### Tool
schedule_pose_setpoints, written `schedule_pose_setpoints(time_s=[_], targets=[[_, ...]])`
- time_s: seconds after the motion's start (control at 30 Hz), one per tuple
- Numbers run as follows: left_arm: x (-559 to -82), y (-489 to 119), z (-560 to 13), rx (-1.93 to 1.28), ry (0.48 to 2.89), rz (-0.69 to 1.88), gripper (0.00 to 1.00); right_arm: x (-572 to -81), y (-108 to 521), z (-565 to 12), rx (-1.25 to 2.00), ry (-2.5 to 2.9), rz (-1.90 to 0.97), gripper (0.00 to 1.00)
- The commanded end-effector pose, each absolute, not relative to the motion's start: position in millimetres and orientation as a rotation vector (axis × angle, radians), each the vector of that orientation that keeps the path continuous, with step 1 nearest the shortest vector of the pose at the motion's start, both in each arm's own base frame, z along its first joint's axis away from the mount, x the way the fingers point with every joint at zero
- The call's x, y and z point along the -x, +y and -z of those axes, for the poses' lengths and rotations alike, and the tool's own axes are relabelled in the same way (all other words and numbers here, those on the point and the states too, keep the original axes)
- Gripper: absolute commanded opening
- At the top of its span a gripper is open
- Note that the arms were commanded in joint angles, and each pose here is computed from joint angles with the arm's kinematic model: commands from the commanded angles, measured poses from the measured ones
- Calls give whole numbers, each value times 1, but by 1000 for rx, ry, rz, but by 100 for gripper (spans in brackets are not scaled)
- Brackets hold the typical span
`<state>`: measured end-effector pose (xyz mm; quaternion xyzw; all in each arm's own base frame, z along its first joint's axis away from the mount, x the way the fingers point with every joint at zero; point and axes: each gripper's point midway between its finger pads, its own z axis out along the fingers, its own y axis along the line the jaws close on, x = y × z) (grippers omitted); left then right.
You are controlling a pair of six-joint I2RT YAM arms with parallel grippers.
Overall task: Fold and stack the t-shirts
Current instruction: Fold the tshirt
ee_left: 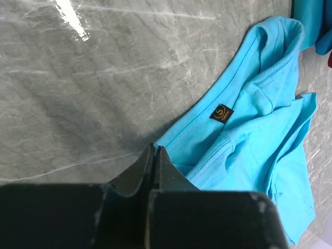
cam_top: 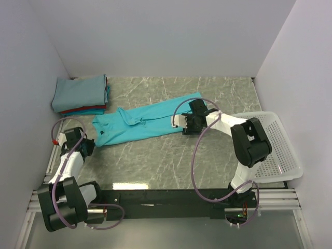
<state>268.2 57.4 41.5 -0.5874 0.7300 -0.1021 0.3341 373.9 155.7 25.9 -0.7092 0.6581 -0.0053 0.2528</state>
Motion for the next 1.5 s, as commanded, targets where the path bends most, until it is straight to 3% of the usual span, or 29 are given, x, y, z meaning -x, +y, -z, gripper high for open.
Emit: schedule_pose_setpoints(time_s=[0.0,0.2,0.3,0.33,0.4,0.43,0.63,0.73,0.83,0.9,0.93,0.97,1.07,1.13,1.23,1.47], targets=[[-264,60,-43,1524,1910,260,0,-391,166,-24,1962,1767,172,67],[-264,64,-52,1518,1887,274,1,-398,169,-17,1991,1817,309,52],[-264,67,-55,1519,1882,273,1,-395,171,-13,2007,1848,330,34],[-264,68,-56,1516,1882,271,1,-394,171,-14,2006,1862,330,19],[-265,69,-57,1516,1882,282,1,-383,168,-15,2031,1875,313,2],[-264,68,-56,1515,1888,284,1,-379,167,-16,2048,1865,307,0],[-266,65,-56,1507,1902,316,1,-294,138,-14,2255,1861,224,0],[-267,61,-59,1488,1917,344,3,-225,127,-8,2389,1811,119,0],[-269,59,-69,1454,1925,372,9,-159,136,-14,2467,1704,-54,0],[-273,57,-81,1396,1931,391,21,-138,149,-23,2462,1666,-154,1],[-273,56,-84,1380,1939,396,29,-134,165,-37,2412,1633,-186,22],[-274,54,-90,1351,1941,406,44,-134,173,-45,2378,1632,-210,32],[-278,55,-112,1250,1961,396,71,-149,204,-83,2224,1658,-280,42],[-283,59,-133,1156,1954,373,77,-168,221,-101,2101,1706,-298,44],[-293,50,-172,939,1928,420,81,-226,257,-134,1843,1843,-556,47],[-299,-3,-193,510,1941,620,93,-331,322,-117,1322,2310,-889,49]])
